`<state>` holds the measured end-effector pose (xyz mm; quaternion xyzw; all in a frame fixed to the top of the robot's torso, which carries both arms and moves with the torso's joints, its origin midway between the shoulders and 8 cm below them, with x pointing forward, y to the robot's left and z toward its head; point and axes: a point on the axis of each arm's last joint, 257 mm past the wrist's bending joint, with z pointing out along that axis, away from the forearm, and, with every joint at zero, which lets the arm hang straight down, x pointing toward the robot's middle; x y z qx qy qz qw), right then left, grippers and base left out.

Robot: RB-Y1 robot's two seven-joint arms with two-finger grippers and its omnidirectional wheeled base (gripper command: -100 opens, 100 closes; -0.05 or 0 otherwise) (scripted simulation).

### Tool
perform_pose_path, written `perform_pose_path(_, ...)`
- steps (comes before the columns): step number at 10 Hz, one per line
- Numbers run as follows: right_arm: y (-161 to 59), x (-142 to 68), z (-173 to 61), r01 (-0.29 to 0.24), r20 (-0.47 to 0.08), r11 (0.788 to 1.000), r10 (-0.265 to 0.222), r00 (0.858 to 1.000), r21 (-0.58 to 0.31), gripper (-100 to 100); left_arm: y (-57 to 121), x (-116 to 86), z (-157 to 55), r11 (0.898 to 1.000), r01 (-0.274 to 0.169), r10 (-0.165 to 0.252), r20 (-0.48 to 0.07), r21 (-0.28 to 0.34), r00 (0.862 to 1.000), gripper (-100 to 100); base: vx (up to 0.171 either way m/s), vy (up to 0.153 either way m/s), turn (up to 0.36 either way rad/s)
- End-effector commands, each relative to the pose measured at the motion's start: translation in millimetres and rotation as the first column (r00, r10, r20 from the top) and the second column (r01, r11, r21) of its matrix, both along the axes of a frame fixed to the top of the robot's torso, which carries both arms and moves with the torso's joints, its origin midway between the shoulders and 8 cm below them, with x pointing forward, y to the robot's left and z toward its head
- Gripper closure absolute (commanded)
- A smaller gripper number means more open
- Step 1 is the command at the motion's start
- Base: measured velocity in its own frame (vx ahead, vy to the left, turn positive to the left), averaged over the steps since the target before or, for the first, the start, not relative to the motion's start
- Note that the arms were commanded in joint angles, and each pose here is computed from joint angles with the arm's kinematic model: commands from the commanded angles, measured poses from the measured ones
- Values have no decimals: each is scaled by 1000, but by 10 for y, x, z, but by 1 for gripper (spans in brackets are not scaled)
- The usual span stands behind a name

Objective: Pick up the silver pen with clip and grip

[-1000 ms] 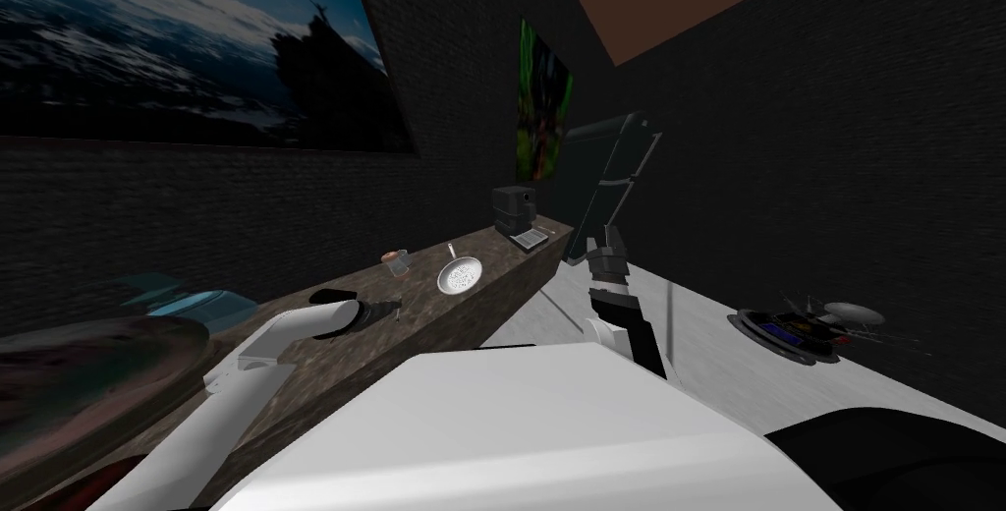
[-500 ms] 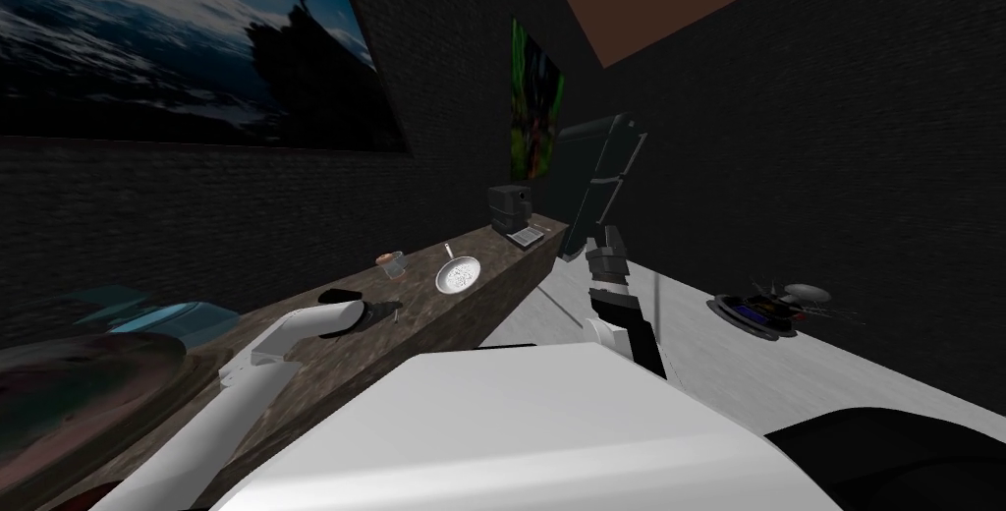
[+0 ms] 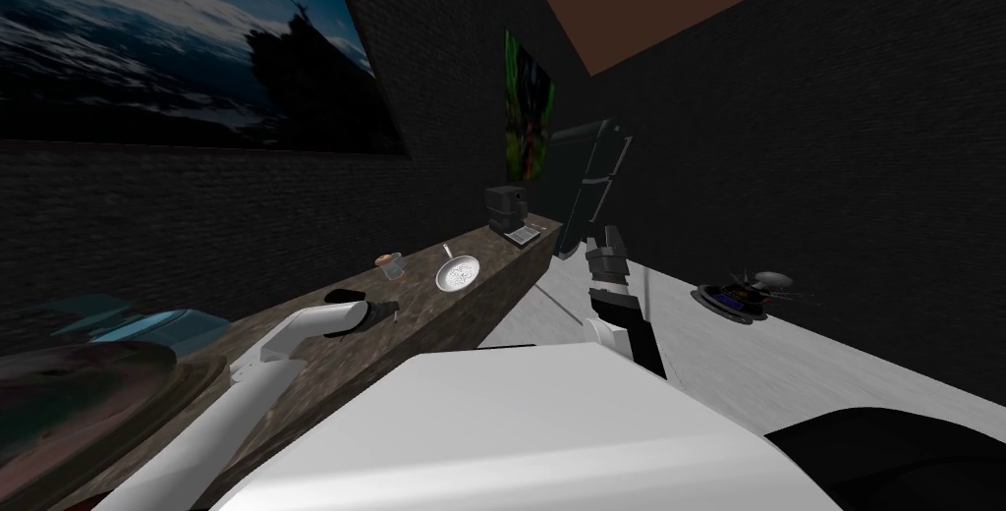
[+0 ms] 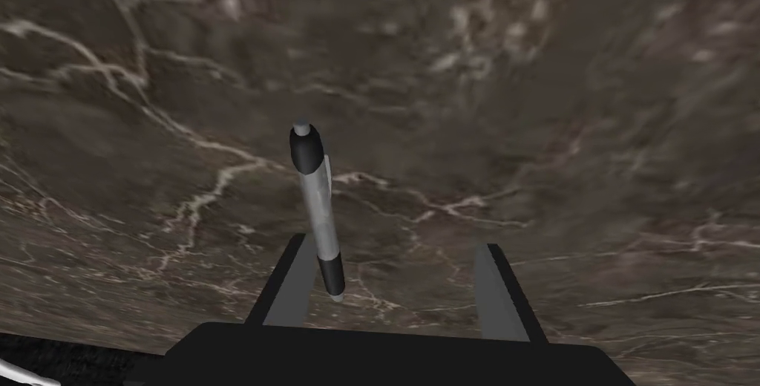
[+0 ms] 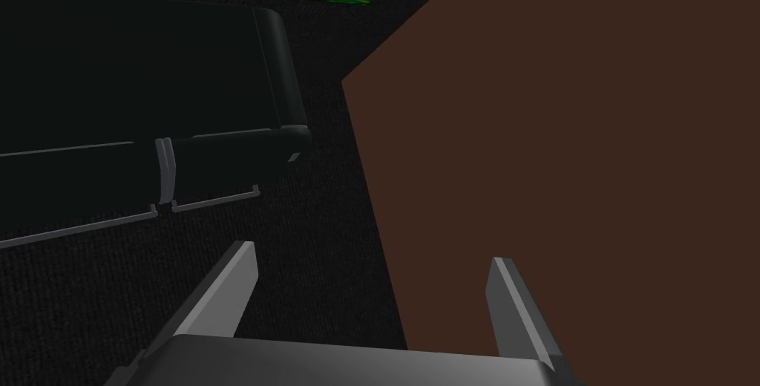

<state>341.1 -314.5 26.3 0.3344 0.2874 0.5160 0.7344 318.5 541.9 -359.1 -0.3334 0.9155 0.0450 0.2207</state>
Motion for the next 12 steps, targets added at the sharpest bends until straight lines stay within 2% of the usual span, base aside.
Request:
perform_pose_path(1,0,0,0,0,0,1000,0,1000,0,0,0,0,0,1000,0,0,0,0,1000,100,2,-3,-21)
perform_pose_path(4,0,0,0,0,0,1000,0,1000,0,0,8,-2,4,1000,1,-1,-1,2,1000,100,-1,1,8)
perform_pose_path(5,0,0,0,0,0,1000,0,1000,0,0,8,-2,4,1000,1,-1,-1,3,1000,0,0,0,0)
perform_pose_path(6,0,0,0,0,0,1000,0,1000,0,0,-4,-17,28,1000,16,-16,-3,-2,1000,100,30,-27,182)
perform_pose_path(11,0,-1,0,0,0,1000,0,1000,0,0,-26,-53,173,997,77,-77,-3,-2,997,100,68,-49,136)
perform_pose_path(12,0,0,0,0,0,1000,0,1000,0,0,-29,-48,154,998,68,-68,-3,-3,998,100,21,-20,28)
